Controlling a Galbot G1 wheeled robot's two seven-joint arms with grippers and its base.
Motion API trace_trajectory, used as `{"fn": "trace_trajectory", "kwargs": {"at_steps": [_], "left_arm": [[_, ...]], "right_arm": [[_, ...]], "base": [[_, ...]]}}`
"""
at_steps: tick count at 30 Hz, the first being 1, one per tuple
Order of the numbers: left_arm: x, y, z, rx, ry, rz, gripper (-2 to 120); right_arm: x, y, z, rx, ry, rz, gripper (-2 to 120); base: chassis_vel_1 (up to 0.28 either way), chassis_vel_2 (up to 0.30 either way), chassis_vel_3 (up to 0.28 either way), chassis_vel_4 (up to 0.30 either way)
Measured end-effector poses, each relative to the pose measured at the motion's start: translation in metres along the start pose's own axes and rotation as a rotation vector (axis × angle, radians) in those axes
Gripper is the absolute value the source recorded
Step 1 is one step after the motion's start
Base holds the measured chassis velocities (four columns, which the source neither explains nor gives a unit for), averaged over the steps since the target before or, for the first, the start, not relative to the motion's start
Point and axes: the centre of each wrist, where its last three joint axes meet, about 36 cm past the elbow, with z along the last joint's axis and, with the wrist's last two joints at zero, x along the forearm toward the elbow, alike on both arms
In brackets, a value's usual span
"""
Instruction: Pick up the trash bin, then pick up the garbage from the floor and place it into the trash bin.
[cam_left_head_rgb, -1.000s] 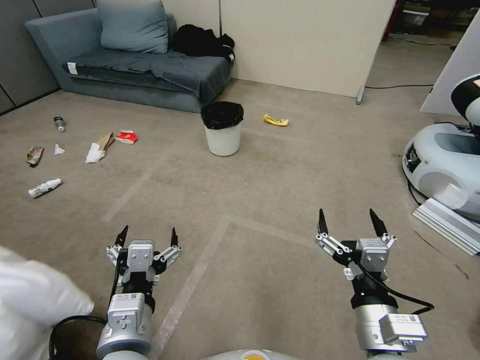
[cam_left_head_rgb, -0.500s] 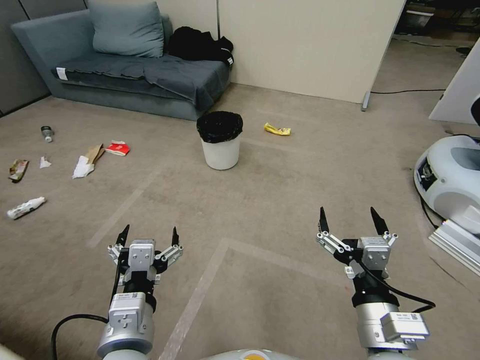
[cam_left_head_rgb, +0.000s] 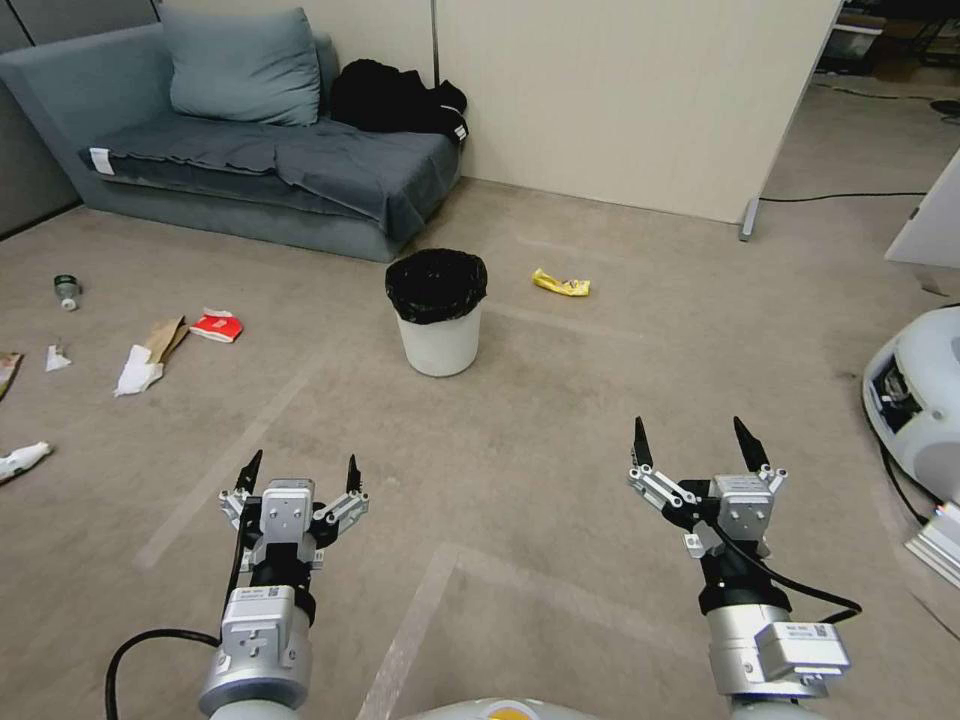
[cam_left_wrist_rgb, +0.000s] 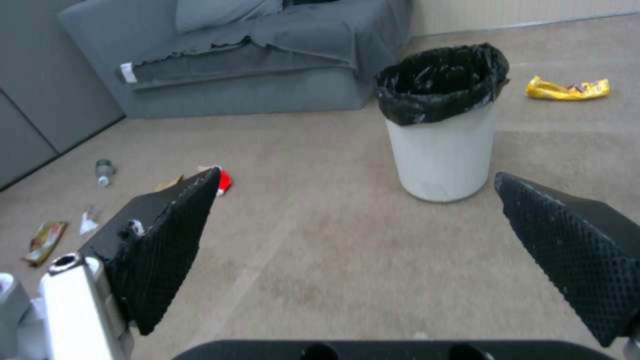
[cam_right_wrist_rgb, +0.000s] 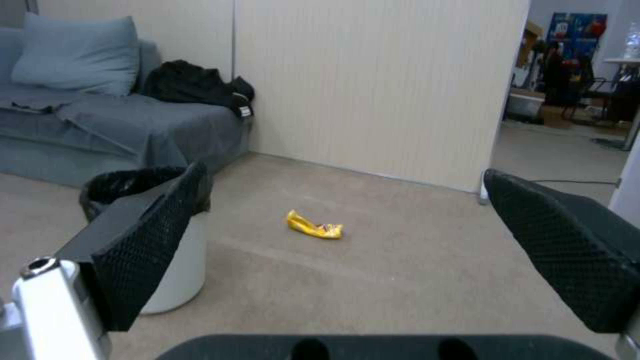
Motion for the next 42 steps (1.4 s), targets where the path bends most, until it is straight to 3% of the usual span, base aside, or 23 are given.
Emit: {"fn": "trace_trajectory", "kwargs": {"at_steps": [42], "left_arm": [[0.002, 0.0001, 0.0014, -0.016, 0.0, 0.004, 100]], "right_arm": [[0.0007, 0.0011, 0.0028, -0.009, 0.0, -0.013, 100]], "base": [[-0.204, 0.205, 0.198, -0.198]]}}
